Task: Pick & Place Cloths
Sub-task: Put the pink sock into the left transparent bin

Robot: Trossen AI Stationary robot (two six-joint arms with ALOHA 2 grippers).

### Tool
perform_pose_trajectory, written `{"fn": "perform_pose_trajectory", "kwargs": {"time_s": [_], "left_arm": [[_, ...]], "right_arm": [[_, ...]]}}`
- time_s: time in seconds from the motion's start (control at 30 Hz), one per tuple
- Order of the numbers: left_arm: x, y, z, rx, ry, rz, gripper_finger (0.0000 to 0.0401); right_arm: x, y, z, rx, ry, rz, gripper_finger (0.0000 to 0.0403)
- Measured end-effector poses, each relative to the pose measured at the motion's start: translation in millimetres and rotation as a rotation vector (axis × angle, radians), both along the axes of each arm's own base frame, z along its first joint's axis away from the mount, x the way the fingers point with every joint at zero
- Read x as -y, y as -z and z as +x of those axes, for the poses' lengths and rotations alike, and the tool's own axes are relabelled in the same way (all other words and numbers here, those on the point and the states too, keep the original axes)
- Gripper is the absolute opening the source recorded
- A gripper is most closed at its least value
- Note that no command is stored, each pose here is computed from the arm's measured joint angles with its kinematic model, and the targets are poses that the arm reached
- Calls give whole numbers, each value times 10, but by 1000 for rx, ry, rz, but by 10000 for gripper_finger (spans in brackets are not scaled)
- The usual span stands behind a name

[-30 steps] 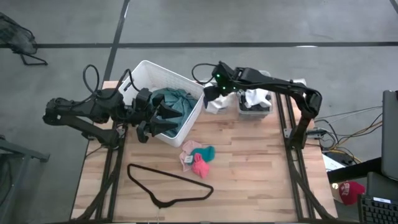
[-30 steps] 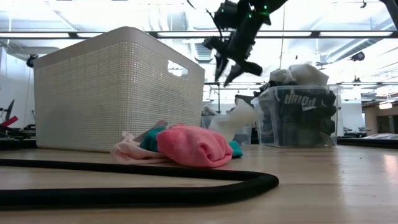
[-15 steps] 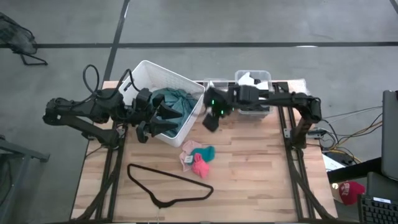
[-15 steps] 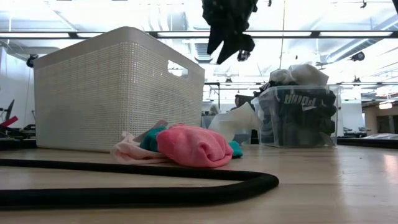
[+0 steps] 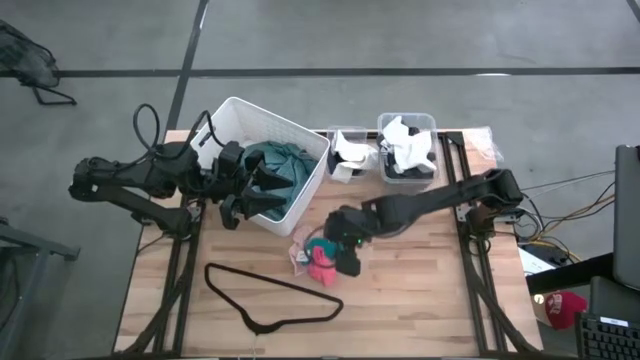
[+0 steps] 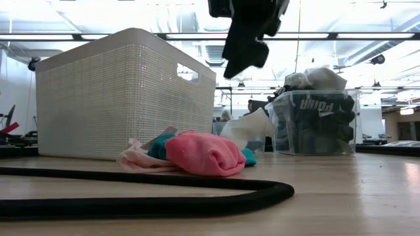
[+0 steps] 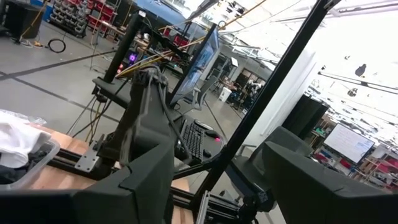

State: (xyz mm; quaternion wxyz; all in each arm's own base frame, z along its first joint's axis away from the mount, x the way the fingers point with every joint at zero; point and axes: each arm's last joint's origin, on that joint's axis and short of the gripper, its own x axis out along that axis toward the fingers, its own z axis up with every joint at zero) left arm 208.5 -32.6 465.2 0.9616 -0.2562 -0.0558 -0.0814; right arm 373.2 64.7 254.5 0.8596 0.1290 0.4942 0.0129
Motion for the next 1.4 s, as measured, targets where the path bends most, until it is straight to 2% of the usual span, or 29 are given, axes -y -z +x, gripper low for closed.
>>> {"fn": "perform_pose_trajectory", "kwargs": {"time_s": [0.37,0.67,0.8,0.93,1.03,1.2,1.4], "left_arm": [[-11,2,2,-5,-32,-20,250],[-16,17,5,-21,-49,-33,250],[-20,18,7,-22,-64,-35,250],[-24,19,7,-23,-80,-41,250],[-25,20,8,-26,-80,-58,250],[-25,27,10,-32,-80,-59,250],[-24,32,13,-38,-80,-58,250]], "right_arm": [[-34,576,-12,207,40,89,207],[-206,1062,-60,109,85,148,209],[-244,1160,94,91,116,167,204],[-276,1244,279,47,135,163,179],[-289,1215,389,-8,157,166,134],[-287,1078,471,-67,115,115,27],[-229,620,470,-38,78,68,20]]}}
